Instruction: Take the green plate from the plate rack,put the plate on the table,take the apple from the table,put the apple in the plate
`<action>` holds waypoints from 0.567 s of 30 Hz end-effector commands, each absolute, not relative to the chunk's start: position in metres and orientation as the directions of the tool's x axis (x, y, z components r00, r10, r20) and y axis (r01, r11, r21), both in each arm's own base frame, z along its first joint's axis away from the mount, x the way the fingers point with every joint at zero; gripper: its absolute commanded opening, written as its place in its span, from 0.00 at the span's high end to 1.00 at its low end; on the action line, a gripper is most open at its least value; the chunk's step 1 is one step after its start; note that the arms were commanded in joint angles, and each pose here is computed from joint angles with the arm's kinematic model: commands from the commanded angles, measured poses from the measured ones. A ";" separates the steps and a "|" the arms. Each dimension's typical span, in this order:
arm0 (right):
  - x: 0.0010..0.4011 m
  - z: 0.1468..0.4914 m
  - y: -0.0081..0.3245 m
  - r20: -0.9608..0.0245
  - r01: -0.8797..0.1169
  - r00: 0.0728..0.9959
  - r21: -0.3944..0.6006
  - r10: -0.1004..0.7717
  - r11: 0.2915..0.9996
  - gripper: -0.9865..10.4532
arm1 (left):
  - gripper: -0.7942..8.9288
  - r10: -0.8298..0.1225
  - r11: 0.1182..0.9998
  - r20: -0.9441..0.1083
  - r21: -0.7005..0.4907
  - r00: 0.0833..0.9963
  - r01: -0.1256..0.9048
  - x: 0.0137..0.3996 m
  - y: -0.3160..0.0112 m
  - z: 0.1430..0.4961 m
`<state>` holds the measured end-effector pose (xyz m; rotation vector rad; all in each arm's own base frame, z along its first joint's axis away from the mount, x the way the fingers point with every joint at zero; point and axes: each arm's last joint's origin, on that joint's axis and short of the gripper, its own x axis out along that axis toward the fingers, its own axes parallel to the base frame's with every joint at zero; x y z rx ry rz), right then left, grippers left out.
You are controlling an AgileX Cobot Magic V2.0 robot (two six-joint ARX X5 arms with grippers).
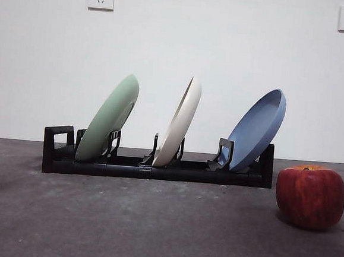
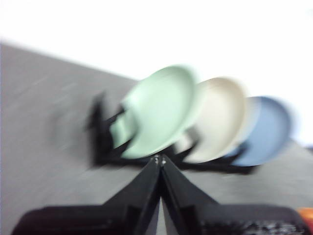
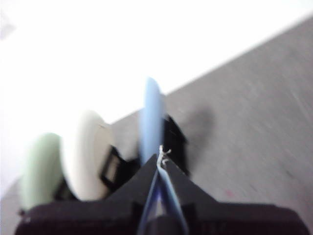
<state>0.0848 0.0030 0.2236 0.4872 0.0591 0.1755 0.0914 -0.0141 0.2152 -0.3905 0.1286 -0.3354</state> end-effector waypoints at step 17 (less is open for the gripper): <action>0.143 0.383 0.012 -0.102 -0.502 0.806 0.405 0.583 0.764 0.91 | 0.92 -0.564 0.809 -0.250 -0.357 0.787 0.467 0.151 -0.025 0.362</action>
